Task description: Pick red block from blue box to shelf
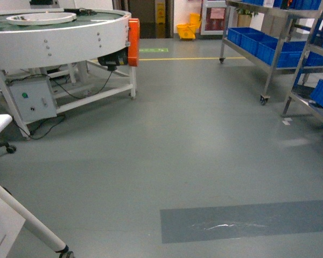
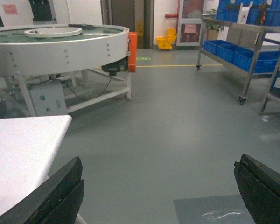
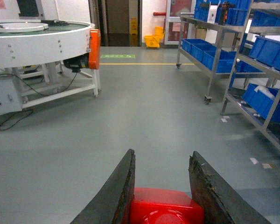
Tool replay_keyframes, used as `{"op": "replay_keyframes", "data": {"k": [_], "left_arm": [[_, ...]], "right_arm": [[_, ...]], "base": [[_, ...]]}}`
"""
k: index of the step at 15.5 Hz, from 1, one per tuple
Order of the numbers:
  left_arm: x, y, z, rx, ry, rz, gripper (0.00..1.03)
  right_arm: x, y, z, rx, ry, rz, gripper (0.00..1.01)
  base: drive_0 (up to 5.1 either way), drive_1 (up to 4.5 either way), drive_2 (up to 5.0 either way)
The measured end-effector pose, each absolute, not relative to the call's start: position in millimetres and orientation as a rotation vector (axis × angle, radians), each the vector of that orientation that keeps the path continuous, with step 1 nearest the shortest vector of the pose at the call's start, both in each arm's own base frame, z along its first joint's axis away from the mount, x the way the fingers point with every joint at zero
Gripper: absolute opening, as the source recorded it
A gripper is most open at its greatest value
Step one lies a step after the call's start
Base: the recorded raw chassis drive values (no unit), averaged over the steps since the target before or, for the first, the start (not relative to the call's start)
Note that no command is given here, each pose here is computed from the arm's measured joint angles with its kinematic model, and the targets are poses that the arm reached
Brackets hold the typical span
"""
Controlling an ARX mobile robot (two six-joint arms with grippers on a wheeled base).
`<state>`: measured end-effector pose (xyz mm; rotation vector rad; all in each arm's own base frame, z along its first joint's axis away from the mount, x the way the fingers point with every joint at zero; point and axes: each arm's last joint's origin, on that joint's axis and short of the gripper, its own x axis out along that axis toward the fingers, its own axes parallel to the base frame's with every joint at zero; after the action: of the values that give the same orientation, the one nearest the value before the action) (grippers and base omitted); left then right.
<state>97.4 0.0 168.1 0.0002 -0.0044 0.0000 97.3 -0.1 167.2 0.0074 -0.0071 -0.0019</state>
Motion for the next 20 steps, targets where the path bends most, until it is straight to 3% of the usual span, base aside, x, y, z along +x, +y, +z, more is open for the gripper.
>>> {"op": "replay_keyframes", "data": {"k": [20], "left_arm": [[97.4, 0.0, 167.8, 0.000, -0.001, 0.000, 0.98]], "right_arm": [[97.3, -0.1, 166.8, 0.007, -0.002, -0.002, 0.28]], "base": [[0.0, 3.90, -4.0]]}}
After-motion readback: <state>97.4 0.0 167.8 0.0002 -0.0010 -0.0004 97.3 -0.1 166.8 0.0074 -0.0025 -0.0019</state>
